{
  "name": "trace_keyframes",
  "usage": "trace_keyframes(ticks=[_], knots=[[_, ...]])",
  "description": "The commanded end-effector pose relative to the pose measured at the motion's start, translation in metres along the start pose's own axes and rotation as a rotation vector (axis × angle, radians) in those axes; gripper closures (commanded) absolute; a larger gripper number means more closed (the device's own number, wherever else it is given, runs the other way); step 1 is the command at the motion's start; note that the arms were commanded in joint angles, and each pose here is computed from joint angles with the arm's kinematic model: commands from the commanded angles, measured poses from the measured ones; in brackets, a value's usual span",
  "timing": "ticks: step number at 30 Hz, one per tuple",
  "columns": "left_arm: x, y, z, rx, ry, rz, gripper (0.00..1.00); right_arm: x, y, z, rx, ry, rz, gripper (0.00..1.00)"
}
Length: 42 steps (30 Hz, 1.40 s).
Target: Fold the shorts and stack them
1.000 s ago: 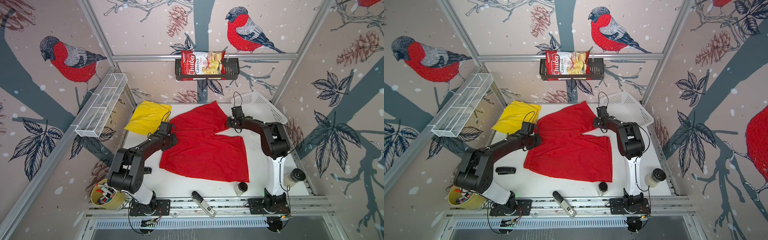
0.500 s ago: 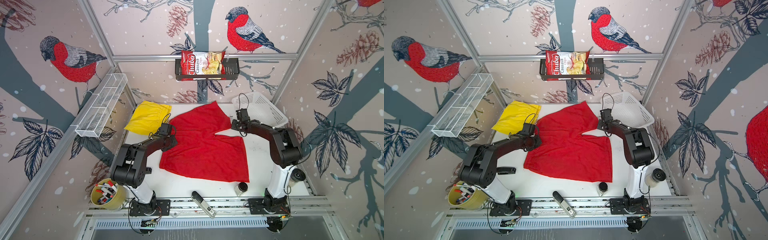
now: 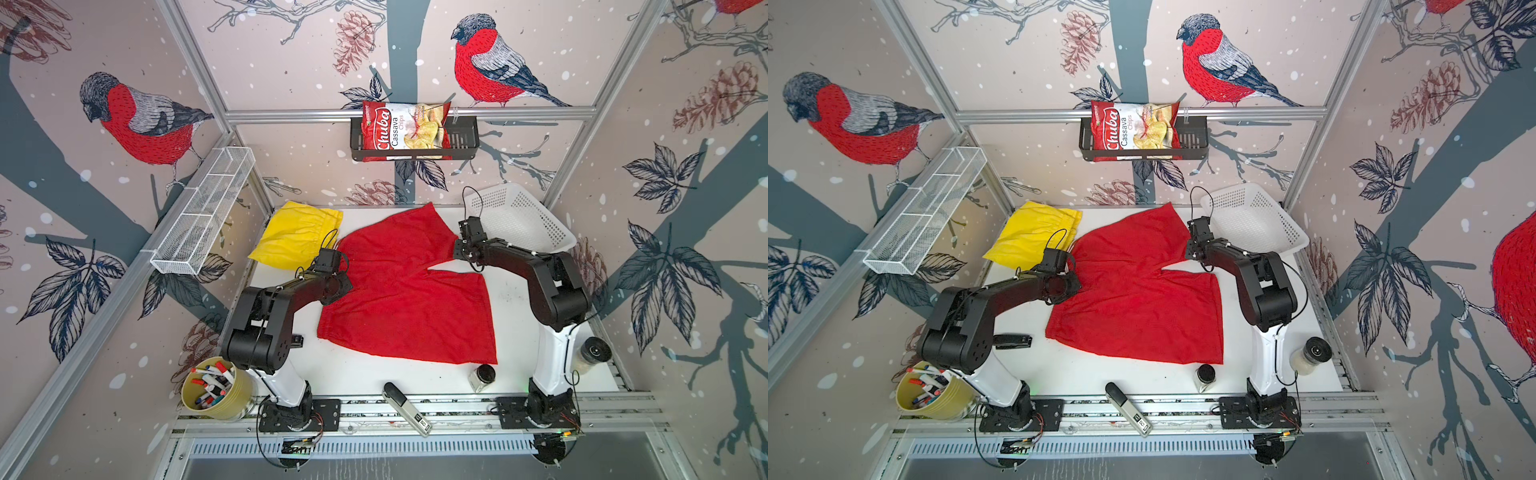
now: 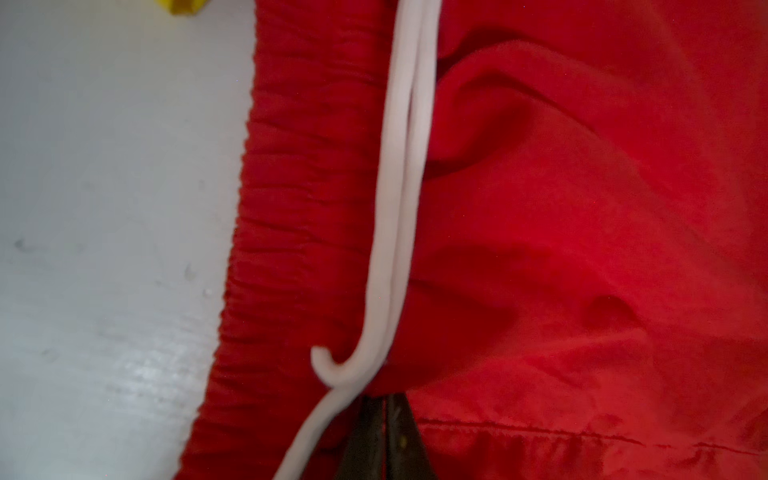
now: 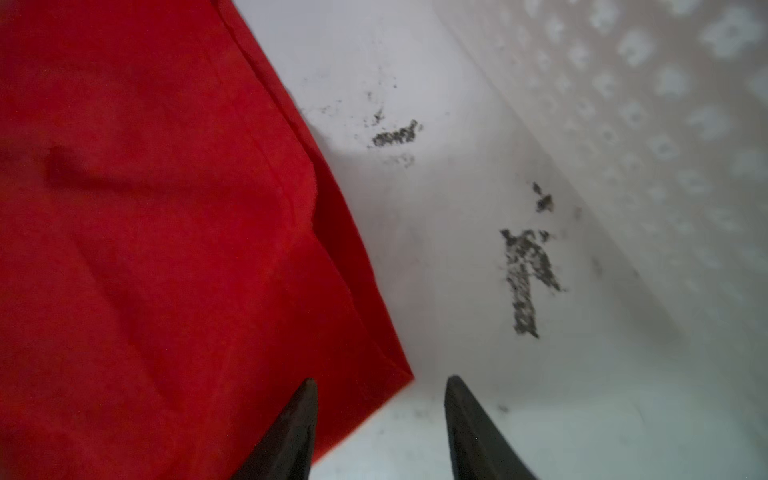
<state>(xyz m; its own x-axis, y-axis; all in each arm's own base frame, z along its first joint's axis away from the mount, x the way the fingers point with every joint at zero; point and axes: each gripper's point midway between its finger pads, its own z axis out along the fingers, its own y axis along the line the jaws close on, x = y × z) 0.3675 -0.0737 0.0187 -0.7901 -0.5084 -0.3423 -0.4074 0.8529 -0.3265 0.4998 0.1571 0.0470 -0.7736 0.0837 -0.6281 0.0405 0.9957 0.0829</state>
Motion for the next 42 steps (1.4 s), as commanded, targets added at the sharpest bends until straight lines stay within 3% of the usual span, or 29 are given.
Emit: trace_keyframes(ticks=[1, 5, 7, 11, 12, 23, 30, 31, 33, 36, 40, 42], knots=[[0.012, 0.011, 0.006, -0.030, 0.045, 0.000, 0.92, -0.002, 0.006, 0.013, -0.009, 0.021, 0.011, 0.48], [0.013, 0.012, 0.009, -0.033, 0.053, 0.002, 0.93, 0.003, 0.009, 0.031, -0.007, 0.056, 0.013, 0.48], [0.012, 0.012, 0.009, -0.033, 0.053, 0.000, 0.93, 0.008, 0.009, 0.035, -0.007, 0.070, 0.012, 0.55], [0.012, 0.015, 0.012, -0.039, 0.056, -0.005, 0.93, 0.019, 0.003, 0.034, 0.004, 0.086, 0.007, 0.98], [0.013, 0.016, 0.014, -0.040, 0.060, -0.007, 0.93, 0.021, 0.000, 0.032, 0.013, 0.087, 0.003, 0.99], [0.021, 0.026, 0.020, -0.051, 0.087, -0.026, 0.93, 0.019, -0.052, -0.019, 0.160, 0.002, -0.008, 1.00], [0.023, 0.032, 0.018, -0.061, 0.089, -0.029, 0.93, 0.038, -0.070, -0.018, 0.229, 0.021, -0.021, 1.00], [0.024, 0.032, 0.018, -0.057, 0.091, -0.030, 0.93, 0.040, -0.070, -0.016, 0.222, 0.025, -0.014, 0.98], [0.026, 0.029, 0.016, -0.038, 0.097, -0.031, 0.93, 0.043, -0.067, -0.016, 0.210, 0.029, -0.006, 0.80], [0.025, 0.020, 0.004, 0.008, 0.097, -0.026, 0.94, 0.038, -0.057, -0.029, 0.161, 0.016, 0.010, 0.61], [0.017, 0.003, -0.027, 0.060, 0.051, -0.009, 0.87, 0.019, -0.049, -0.070, 0.123, -0.052, 0.039, 0.51], [0.011, -0.006, -0.051, 0.091, 0.011, 0.003, 0.78, 0.014, -0.048, -0.098, 0.103, -0.088, 0.059, 0.46]])
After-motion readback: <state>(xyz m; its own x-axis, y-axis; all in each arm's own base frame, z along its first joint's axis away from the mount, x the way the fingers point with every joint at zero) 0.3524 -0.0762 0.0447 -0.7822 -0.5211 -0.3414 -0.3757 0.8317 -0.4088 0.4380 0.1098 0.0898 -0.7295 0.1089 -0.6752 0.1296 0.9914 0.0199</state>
